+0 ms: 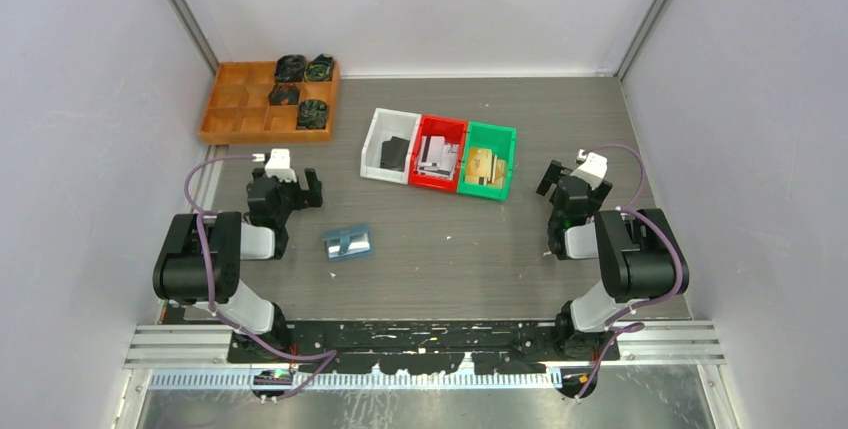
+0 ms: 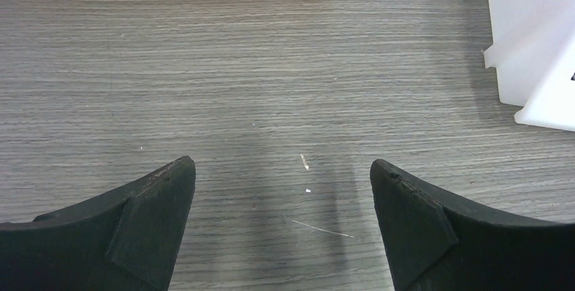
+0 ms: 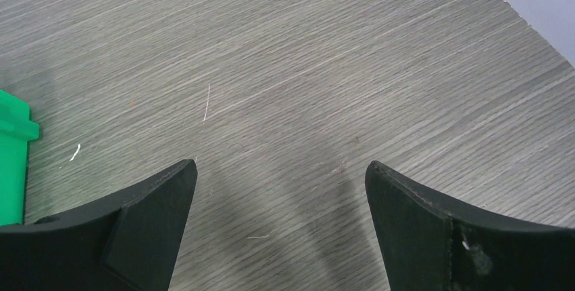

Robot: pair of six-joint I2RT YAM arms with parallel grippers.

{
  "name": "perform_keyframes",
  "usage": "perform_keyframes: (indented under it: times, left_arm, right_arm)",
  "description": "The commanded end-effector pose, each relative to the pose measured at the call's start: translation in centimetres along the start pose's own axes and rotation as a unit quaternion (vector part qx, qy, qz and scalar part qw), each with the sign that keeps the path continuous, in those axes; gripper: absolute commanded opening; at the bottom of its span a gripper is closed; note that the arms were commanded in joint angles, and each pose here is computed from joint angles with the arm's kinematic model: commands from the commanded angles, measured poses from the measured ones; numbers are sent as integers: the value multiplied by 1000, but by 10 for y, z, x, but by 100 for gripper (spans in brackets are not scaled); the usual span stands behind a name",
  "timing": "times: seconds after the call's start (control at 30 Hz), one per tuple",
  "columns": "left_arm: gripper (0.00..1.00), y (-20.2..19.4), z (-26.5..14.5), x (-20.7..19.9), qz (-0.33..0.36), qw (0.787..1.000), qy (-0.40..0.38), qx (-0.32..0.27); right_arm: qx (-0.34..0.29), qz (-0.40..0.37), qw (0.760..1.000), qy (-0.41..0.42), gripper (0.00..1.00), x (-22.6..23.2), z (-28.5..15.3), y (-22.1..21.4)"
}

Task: Take the credit cards out of the card holder
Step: Reset both arms

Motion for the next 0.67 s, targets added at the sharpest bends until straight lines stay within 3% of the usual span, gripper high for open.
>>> perform_keyframes:
  times: [0.0,0.63]
  left_arm:
    - [100,18,3,4,15,999,12,-34]
    - [100,18,4,2,21,999,4,-29]
  right_arm:
    - [-33,19,999,16,100,8,2,18]
    - [-34,20,999,16,100,9,2,18]
Point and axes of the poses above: each gripper's point midway between its finger pads, its own z axis out along the fingers, its own x axis along the line the jaws close on, y = z × x, the point moved 7 cm from there along -z, back along the fingers, and after that the axes turned 6 degrees about z, right-handed, at the moved point
